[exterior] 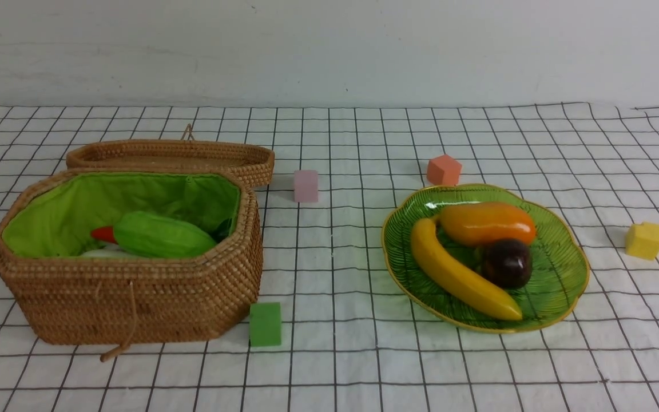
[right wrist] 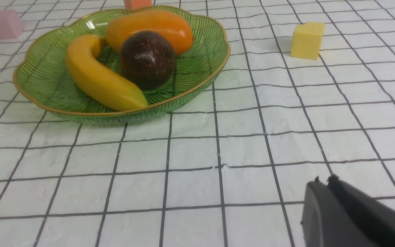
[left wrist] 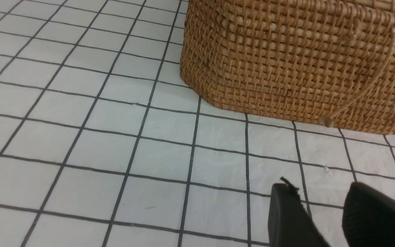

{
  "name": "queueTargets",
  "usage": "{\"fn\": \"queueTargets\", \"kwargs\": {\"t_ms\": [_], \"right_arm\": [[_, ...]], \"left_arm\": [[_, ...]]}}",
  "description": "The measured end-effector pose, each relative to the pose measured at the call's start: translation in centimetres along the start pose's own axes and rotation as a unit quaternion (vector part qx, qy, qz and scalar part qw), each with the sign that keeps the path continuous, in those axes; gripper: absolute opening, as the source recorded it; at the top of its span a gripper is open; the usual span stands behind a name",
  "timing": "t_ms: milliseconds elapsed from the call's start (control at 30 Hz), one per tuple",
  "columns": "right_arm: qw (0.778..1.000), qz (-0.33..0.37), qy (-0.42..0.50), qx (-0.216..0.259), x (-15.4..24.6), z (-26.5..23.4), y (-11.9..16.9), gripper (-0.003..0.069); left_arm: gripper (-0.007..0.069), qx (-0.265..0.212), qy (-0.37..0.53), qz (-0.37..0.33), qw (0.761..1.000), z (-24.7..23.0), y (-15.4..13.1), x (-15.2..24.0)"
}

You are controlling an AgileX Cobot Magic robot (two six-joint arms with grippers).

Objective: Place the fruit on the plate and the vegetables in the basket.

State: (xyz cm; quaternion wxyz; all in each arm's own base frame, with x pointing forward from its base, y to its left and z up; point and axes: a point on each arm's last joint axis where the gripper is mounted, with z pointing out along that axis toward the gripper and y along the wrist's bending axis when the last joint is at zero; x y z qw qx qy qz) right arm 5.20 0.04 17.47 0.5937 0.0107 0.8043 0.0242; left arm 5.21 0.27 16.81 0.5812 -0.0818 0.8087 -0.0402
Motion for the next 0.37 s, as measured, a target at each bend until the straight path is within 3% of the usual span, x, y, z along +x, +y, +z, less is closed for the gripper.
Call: {"fn": "queueTargets", "kwargs": {"t_ms": [367], "right_arm": [[1.0, 0.0, 0.0, 0.0, 0.0, 0.0, 0.0, 0.0049]], "left_arm": [[0.0239, 0.037, 0.006, 0.013, 0.999, -0.01, -0.4, 0.07]]}}
